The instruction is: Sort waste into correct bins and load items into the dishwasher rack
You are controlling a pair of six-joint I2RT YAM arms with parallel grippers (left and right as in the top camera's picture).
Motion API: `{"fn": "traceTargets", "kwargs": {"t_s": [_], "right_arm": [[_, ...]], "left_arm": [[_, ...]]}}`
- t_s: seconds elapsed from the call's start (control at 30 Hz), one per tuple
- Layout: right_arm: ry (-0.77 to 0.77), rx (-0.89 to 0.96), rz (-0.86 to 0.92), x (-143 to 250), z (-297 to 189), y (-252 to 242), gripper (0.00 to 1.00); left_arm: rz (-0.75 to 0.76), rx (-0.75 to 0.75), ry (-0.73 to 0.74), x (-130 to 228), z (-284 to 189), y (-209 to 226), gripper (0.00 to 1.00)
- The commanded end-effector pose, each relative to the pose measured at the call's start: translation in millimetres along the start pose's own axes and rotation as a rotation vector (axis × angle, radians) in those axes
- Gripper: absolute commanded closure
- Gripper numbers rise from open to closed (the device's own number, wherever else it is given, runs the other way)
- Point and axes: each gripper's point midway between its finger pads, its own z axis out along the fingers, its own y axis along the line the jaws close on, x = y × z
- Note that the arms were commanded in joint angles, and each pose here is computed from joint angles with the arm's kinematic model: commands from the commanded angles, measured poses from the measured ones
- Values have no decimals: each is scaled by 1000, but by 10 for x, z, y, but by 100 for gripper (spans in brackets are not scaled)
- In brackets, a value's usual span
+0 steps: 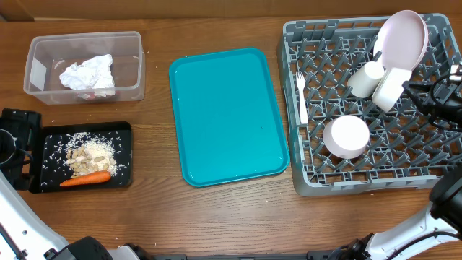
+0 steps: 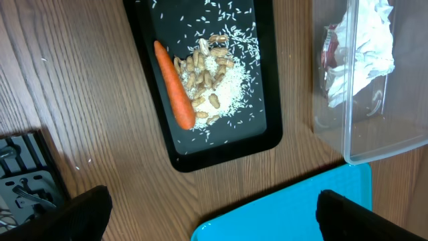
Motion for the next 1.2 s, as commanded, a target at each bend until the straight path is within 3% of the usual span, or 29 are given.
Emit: {"fn": "traceTargets", "kwargs": {"t_s": [0.0,0.33,0.5,0.73,0.8,0.83,0.93,1.17], "right_arm": [[-11,188,147,-16,-162,-246,92],[-191,668,363,-5,-859,-249,89],[-285,801,379,126,-1153,84,74],[-342,870,241,157,-1186,461,56],[-337,917,200,106,-1100,427,60],[-323,934,158,48,-961,398,74],[-320,934,40,-186,-604,342,92],[-242,1162,-27,-268,-169,-194,94]], "left_arm": [[-8,-5,-3,-1,9,7,0],[-8,-5,-3,-1,9,7,0],[-8,-5,-3,-1,9,7,0],[-8,-5,-3,-1,9,7,0],[-8,-5,-3,-1,9,7,0],[-8,-5,-3,-1,9,7,0],[-8,-5,-3,-1,9,7,0],[-8,-5,-3,-1,9,7,0]]}}
